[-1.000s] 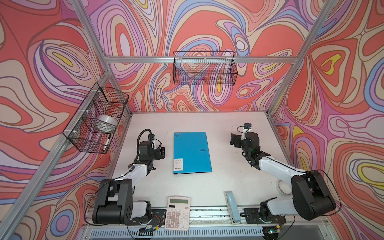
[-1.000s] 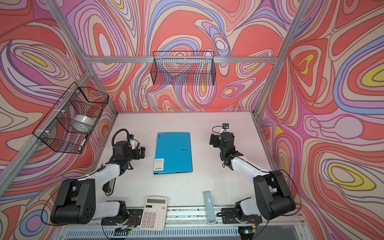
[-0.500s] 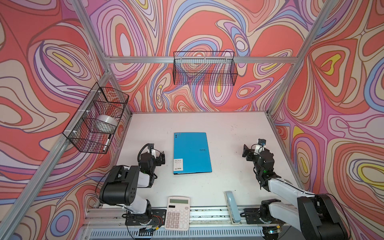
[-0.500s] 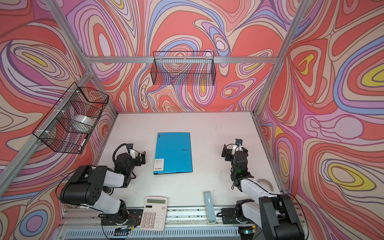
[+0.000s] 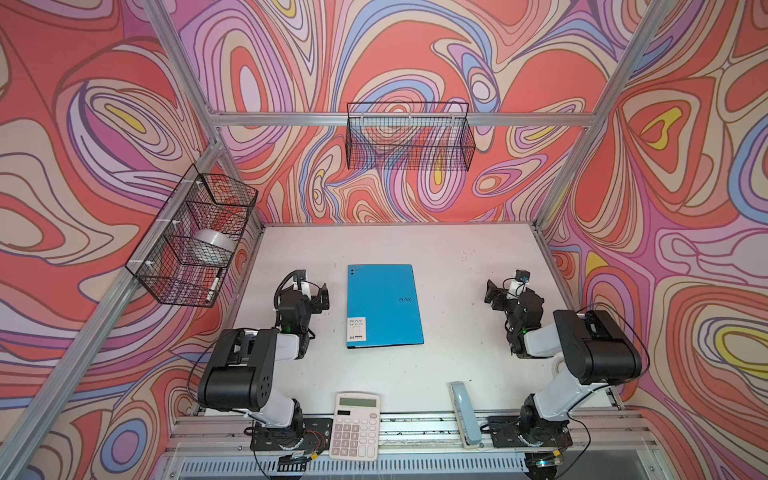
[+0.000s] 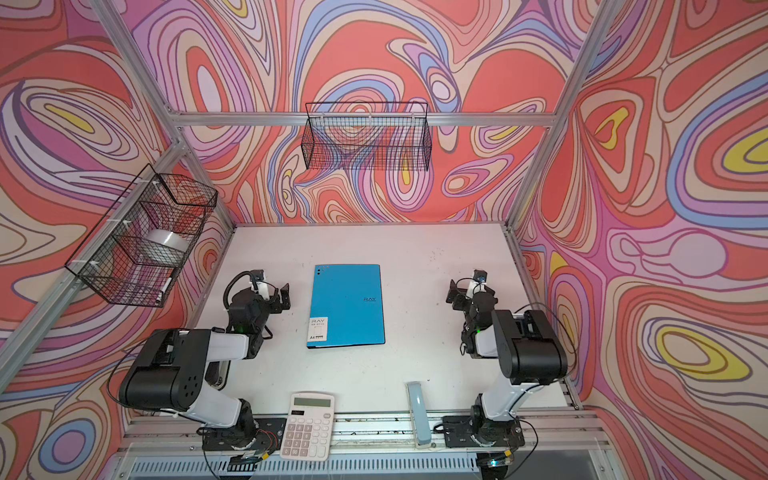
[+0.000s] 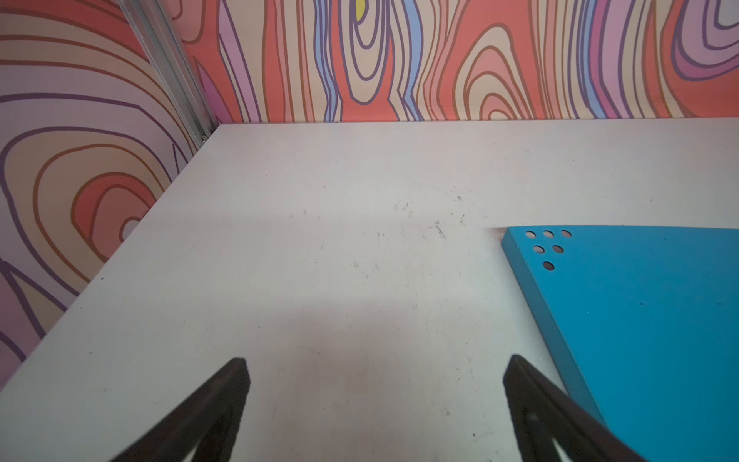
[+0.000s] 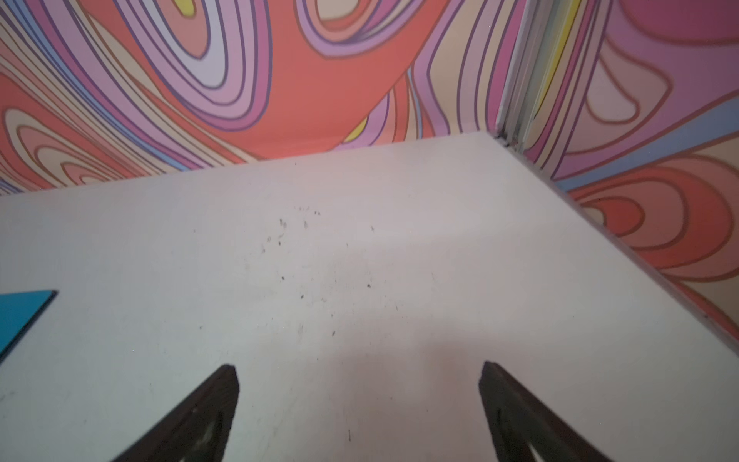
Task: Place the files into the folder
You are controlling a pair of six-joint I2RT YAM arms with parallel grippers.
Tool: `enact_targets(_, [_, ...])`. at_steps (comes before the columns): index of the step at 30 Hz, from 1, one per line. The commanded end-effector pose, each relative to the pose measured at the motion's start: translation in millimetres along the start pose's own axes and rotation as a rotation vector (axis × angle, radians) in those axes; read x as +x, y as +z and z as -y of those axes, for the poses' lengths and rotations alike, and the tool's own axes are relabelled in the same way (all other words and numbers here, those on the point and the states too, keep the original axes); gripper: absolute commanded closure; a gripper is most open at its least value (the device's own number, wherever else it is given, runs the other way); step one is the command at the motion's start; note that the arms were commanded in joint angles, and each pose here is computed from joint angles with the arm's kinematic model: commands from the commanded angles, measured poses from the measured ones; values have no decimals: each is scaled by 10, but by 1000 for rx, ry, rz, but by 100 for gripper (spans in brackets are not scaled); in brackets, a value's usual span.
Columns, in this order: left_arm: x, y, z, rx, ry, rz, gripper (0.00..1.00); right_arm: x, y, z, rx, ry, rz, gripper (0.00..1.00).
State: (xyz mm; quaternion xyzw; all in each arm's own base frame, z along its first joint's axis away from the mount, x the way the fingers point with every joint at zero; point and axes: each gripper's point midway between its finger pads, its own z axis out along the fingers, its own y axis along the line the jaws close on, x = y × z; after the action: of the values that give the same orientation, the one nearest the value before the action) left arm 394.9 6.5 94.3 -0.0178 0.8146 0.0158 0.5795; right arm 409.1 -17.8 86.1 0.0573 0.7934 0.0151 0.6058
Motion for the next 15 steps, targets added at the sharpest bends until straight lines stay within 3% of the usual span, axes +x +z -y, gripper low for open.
enact_targets(1, [65,3,-28,-8,-8,-33,0,-83,168,-35,-20,-11,-26,1])
enact_targets(15, [65,6,-29,-9,-7,-34,0,-89,150,-43,-24,-14,-18,2])
